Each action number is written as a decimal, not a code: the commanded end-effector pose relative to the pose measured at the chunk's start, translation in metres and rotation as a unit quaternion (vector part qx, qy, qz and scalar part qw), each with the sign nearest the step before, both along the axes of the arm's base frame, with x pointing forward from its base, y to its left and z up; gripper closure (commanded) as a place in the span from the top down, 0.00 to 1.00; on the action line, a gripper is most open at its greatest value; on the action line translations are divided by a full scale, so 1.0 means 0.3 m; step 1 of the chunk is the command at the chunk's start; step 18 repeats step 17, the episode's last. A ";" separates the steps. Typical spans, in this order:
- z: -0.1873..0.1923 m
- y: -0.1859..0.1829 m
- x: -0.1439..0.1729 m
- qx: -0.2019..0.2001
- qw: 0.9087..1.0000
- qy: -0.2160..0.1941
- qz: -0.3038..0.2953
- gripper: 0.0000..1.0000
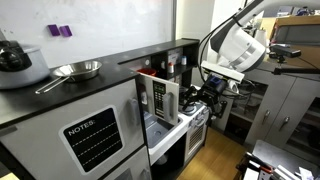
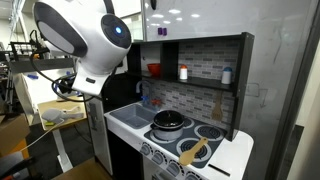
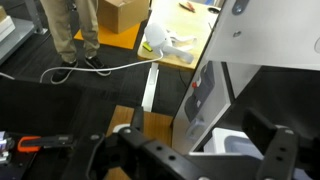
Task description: Open the microwave
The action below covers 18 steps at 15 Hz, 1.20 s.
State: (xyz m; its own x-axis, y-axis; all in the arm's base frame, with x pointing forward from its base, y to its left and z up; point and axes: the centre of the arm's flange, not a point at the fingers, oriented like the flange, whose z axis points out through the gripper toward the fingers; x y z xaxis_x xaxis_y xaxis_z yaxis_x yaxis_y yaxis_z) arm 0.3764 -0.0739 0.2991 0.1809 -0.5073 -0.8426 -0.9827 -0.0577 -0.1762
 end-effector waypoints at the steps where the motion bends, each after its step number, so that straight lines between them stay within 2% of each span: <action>1: 0.075 -0.055 -0.084 -0.077 0.996 -0.029 0.043 1.00; 4: 0.126 -0.108 -0.122 -0.141 0.984 -0.050 0.095 1.00; 7: 0.174 -0.144 -0.148 -0.196 0.967 -0.066 0.151 1.00; 12: 0.238 -0.151 -0.164 -0.278 0.921 -0.098 0.254 1.00; 13: 0.246 -0.150 -0.166 -0.287 0.915 -0.103 0.263 1.00; 14: 0.241 -0.154 -0.150 -0.264 0.930 -0.083 0.242 1.00; 18: 0.245 -0.152 -0.152 -0.267 0.928 -0.085 0.245 1.00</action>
